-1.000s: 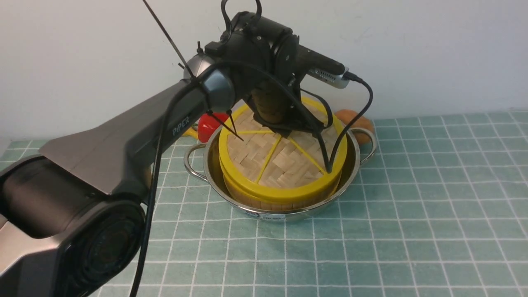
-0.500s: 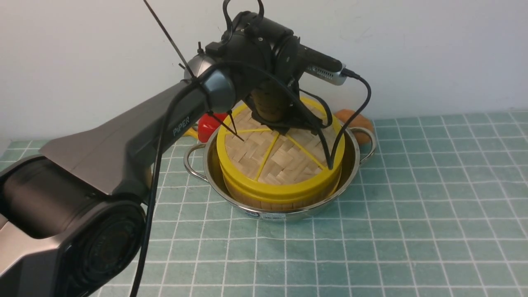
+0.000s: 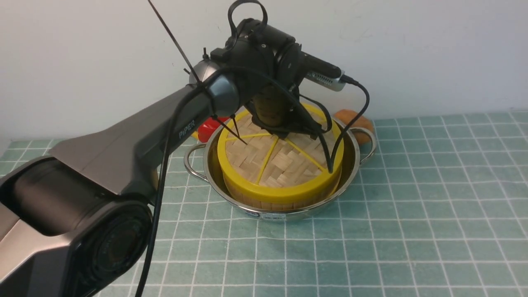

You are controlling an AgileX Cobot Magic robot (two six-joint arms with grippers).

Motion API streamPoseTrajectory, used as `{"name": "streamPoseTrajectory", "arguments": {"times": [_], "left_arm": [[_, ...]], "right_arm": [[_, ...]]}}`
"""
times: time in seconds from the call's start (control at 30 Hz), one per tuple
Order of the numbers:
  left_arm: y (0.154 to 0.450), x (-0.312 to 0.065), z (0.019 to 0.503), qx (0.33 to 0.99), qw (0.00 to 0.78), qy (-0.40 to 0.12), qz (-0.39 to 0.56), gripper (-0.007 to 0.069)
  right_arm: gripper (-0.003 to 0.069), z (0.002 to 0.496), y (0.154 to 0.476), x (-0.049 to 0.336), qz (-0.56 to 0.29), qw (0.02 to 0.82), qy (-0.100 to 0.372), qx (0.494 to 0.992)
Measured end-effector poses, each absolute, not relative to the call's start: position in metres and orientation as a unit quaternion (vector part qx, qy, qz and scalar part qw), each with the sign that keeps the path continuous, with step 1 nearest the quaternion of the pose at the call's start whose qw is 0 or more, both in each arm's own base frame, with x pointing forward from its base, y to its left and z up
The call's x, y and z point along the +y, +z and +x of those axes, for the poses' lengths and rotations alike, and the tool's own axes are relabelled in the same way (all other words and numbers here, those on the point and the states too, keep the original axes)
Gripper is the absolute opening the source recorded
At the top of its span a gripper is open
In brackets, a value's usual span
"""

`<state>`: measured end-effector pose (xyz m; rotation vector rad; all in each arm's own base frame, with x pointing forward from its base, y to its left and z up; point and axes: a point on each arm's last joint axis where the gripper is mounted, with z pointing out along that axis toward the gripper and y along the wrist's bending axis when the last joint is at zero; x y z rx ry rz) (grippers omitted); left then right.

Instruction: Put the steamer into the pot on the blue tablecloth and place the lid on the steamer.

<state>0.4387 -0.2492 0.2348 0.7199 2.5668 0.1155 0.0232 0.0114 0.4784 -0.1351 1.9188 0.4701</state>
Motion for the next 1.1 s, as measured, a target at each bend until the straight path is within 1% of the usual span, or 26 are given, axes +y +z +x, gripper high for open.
{"name": "streamPoseTrajectory", "arguments": {"times": [0.13, 0.23, 0.3, 0.37, 0.43, 0.47, 0.5, 0.53, 0.57, 0.6, 0.63, 0.67, 0.7, 0.77, 0.8, 0.83, 0.87, 0.9, 0.93, 1.0, 1.07, 1.1], "left_arm": [[0.235, -0.249, 0.439, 0.934, 0.234, 0.043, 0.266, 0.0119], [0.235, -0.249, 0.439, 0.933, 0.235, 0.044, 0.268, 0.0155], [0.236, -0.249, 0.440, 0.931, 0.241, 0.048, 0.271, 0.0218], [0.238, -0.248, 0.441, 0.928, 0.248, 0.056, 0.273, 0.0304], [0.243, -0.248, 0.444, 0.923, 0.260, 0.064, 0.275, 0.0423], [0.244, -0.248, 0.445, 0.922, 0.263, 0.065, 0.275, 0.0433], [0.253, -0.248, 0.447, 0.920, 0.272, 0.068, 0.273, 0.0515], [0.256, -0.248, 0.447, 0.920, 0.275, 0.069, 0.272, 0.0545], [0.270, -0.247, 0.447, 0.919, 0.283, 0.069, 0.265, 0.0615], [0.273, -0.247, 0.447, 0.919, 0.285, 0.069, 0.264, 0.0622], [0.295, -0.245, 0.446, 0.917, 0.300, 0.066, 0.254, 0.0662], [0.295, -0.245, 0.446, 0.917, 0.300, 0.066, 0.254, 0.0665], [0.315, -0.245, 0.445, 0.910, 0.325, 0.064, 0.250, 0.0677], [0.345, -0.242, 0.441, 0.893, 0.368, 0.066, 0.250, 0.0667], [0.359, -0.241, 0.437, 0.885, 0.386, 0.070, 0.252, 0.0649], [0.374, -0.239, 0.431, 0.877, 0.402, 0.074, 0.253, 0.0622], [0.391, -0.236, 0.423, 0.867, 0.418, 0.080, 0.257, 0.0576], [0.394, -0.235, 0.421, 0.866, 0.422, 0.080, 0.257, 0.0567], [0.415, -0.232, 0.409, 0.855, 0.442, 0.082, 0.258, 0.0482], [0.448, -0.228, 0.386, 0.840, 0.473, 0.072, 0.256, 0.0345], [0.476, -0.222, 0.365, 0.826, 0.500, 0.060, 0.254, 0.0190], [0.486, -0.219, 0.357, 0.820, 0.510, 0.056, 0.253, 0.0127]], "right_arm": [[0.0428, 0.023, 0.478, 0.011, -0.057, 0.548, 0.199, 0.810], [0.0428, 0.023, 0.478, 0.011, -0.057, 0.548, 0.199, 0.810], [0.0428, 0.023, 0.478, 0.011, -0.057, 0.548, 0.199, 0.810], [0.0428, 0.023, 0.478, 0.011, -0.057, 0.548, 0.199, 0.810], [0.0428, 0.023, 0.478, 0.011, -0.057, 0.548, 0.200, 0.810], [0.0428, 0.023, 0.478, 0.011, -0.057, 0.548, 0.200, 0.810], [0.0428, 0.023, 0.478, 0.011, -0.057, 0.548, 0.200, 0.810], [0.0428, 0.023, 0.478, 0.011, -0.057, 0.548, 0.200, 0.810], [0.0428, 0.023, 0.478, 0.011, -0.056, 0.548, 0.200, 0.810], [0.0428, 0.023, 0.478, 0.011, -0.056, 0.548, 0.200, 0.810], [0.0428, 0.023, 0.478, 0.011, -0.056, 0.548, 0.200, 0.810], [0.0428, 0.023, 0.478, 0.011, -0.056, 0.548, 0.200, 0.810], [0.0428, 0.023, 0.478, 0.011, -0.056, 0.548, 0.200, 0.810], [0.0428, 0.024, 0.478, 0.010, -0.054, 0.551, 0.193, 0.810], [0.0428, 0.024, 0.478, 0.010, -0.054, 0.552, 0.190, 0.810], [0.0428, 0.024, 0.478, 0.009, -0.052, 0.554, 0.182, 0.811], [0.0428, 0.025, 0.478, 0.006, -0.051, 0.559, 0.168, 0.810], [0.0428, 0.025, 0.478, 0.006, -0.052, 0.559, 0.168, 0.810], [0.0428, 0.027, 0.479, 0.003, -0.049, 0.566, 0.146, 0.810], [0.0426, 0.028, 0.479, -0.003, -0.042, 0.576, 0.112, 0.808], [0.0411, 0.028, 0.478, -0.010, -0.034, 0.588, 0.073, 0.805], [0.0398, 0.028, 0.476, -0.013, -0.032, 0.592, 0.058, 0.803]]}}
